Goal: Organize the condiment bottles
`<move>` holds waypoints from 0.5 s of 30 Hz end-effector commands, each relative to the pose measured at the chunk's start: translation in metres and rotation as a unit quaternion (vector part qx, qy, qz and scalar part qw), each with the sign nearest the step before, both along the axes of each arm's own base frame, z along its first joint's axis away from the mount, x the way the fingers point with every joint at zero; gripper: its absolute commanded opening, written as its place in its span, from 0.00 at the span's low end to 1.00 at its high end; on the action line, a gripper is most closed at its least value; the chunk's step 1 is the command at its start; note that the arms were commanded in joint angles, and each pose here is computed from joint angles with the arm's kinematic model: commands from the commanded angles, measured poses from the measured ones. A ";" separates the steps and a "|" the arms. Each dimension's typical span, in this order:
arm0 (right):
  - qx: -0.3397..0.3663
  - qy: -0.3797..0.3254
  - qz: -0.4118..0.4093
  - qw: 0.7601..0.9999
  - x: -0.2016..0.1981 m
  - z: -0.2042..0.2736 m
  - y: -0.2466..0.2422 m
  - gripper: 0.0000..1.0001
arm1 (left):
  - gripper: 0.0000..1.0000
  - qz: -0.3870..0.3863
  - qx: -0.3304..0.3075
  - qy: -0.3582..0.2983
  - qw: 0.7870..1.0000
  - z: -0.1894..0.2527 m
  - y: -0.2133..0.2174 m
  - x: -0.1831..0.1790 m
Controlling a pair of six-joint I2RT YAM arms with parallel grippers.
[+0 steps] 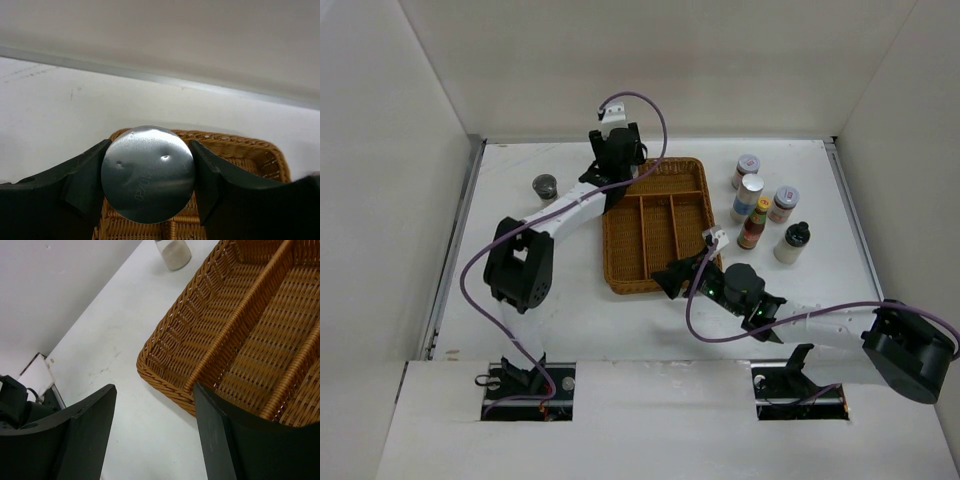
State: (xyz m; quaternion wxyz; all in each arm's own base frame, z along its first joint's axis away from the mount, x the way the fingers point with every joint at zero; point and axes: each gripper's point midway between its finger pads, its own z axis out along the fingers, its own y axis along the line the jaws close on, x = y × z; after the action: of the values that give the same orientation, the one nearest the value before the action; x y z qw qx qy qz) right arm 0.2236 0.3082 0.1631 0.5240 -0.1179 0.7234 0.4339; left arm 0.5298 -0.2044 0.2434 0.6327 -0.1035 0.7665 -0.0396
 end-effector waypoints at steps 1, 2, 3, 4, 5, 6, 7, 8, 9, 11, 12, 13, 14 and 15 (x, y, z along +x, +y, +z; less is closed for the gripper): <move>0.038 -0.020 0.005 0.999 0.000 0.025 0.004 0.70 | 0.39 -0.005 -0.025 -0.047 0.999 0.032 -0.008 0.015; 0.038 -0.022 0.003 0.999 0.000 0.026 0.003 0.71 | 0.39 -0.002 -0.022 -0.041 0.999 0.025 -0.009 0.015; 0.040 -0.020 0.001 0.999 0.000 0.025 0.002 0.71 | 0.39 -0.001 -0.018 -0.034 0.999 0.018 -0.008 0.016; 0.039 -0.016 0.002 0.999 0.001 0.023 0.002 0.71 | 0.40 -0.001 -0.014 -0.028 0.999 0.011 -0.008 0.016; 0.038 -0.013 0.001 0.999 0.002 0.022 0.002 0.71 | 0.40 -0.004 -0.012 -0.022 1.000 0.003 -0.011 0.016; 0.037 -0.013 0.001 0.999 0.002 0.022 0.002 0.71 | 0.41 -0.005 -0.009 -0.017 1.000 -0.002 -0.011 0.016; 0.038 -0.016 0.001 0.999 0.001 0.024 0.002 0.72 | 0.43 -0.008 -0.006 -0.011 1.000 -0.010 -0.014 0.016; 0.037 -0.017 -0.001 0.999 0.001 0.025 0.001 0.73 | 0.46 -0.005 -0.002 -0.006 1.000 -0.016 -0.014 0.016; 0.038 -0.017 -0.001 0.999 0.002 0.024 0.001 0.73 | 0.49 -0.005 0.000 -0.003 1.000 -0.021 -0.015 0.016; 0.034 -0.011 0.000 0.999 0.002 0.020 0.002 0.73 | 0.60 -0.005 0.002 0.002 1.000 -0.028 -0.014 0.016; 0.032 -0.013 0.000 0.999 0.002 0.020 0.002 0.73 | 0.68 -0.005 0.003 0.003 1.000 -0.030 -0.014 0.014; 0.033 -0.015 -0.002 0.999 0.002 0.022 0.001 0.75 | 0.76 -0.004 0.003 0.003 1.000 -0.031 -0.014 0.014; 0.034 -0.017 -0.004 0.999 0.003 0.023 0.000 0.76 | 0.81 -0.002 0.003 0.003 1.000 -0.030 -0.013 0.013; 0.035 -0.015 -0.004 0.999 0.003 0.021 0.001 0.76 | 0.85 0.001 0.004 0.003 1.000 -0.028 -0.011 0.013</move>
State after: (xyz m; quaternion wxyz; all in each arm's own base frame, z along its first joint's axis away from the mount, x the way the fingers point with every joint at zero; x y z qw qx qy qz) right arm 0.2236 0.3082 0.1637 0.5225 -0.1143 0.7236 0.4363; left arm 0.5405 -0.2144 0.1726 0.5918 -0.0813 0.8019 -0.0129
